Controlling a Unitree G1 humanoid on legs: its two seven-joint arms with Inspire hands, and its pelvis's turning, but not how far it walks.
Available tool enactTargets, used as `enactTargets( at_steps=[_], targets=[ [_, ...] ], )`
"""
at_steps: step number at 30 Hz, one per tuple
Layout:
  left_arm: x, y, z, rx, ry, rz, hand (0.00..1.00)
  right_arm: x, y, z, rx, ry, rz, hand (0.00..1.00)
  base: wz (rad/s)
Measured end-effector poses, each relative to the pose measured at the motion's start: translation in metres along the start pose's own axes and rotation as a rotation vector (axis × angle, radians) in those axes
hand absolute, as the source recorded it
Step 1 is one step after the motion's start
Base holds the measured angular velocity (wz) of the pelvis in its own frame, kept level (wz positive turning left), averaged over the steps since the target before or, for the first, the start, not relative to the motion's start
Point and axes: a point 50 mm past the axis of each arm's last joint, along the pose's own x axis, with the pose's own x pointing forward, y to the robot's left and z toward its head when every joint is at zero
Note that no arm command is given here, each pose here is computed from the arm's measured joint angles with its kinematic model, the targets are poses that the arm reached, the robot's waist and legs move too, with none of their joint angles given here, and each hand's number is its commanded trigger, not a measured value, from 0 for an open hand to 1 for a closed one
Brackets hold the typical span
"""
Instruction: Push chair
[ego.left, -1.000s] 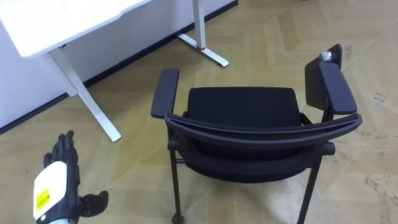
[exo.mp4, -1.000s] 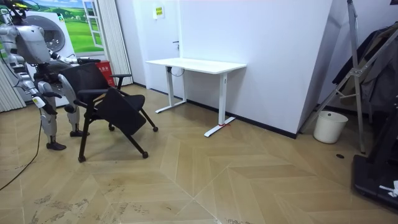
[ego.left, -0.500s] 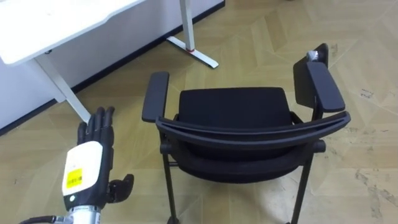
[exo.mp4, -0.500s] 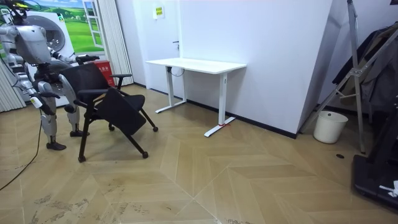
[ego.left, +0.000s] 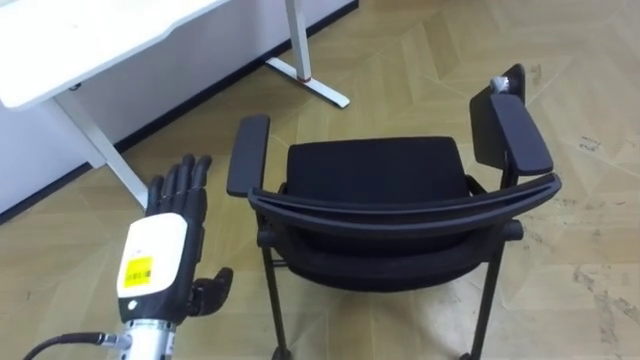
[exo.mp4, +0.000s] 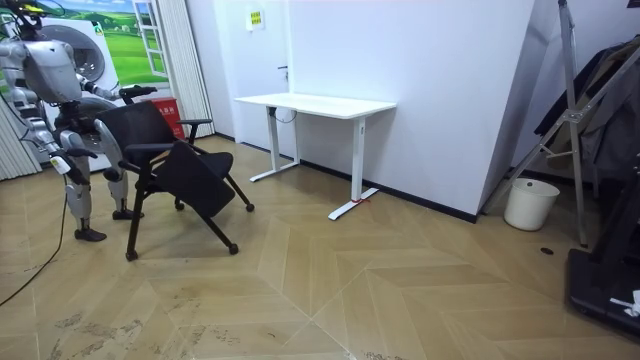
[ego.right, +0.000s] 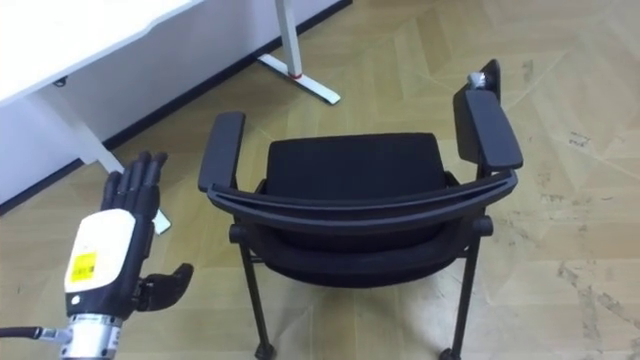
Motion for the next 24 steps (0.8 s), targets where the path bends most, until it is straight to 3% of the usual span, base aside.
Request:
enactTargets(
  at_steps=[14,24],
  targets=[
    [0.002,0.000,0.010,-0.021,-0.040,0.002,0.00,0.002,0.006,0.000,0.004,0.000,-0.005,0.00,0.01],
    [-0.001,-0.010,0.018,-0.034,-0.064,-0.072,0.00,0.002,0.010,-0.002,-0.007,0.004,0.006,0.00,-0.03]
  ],
)
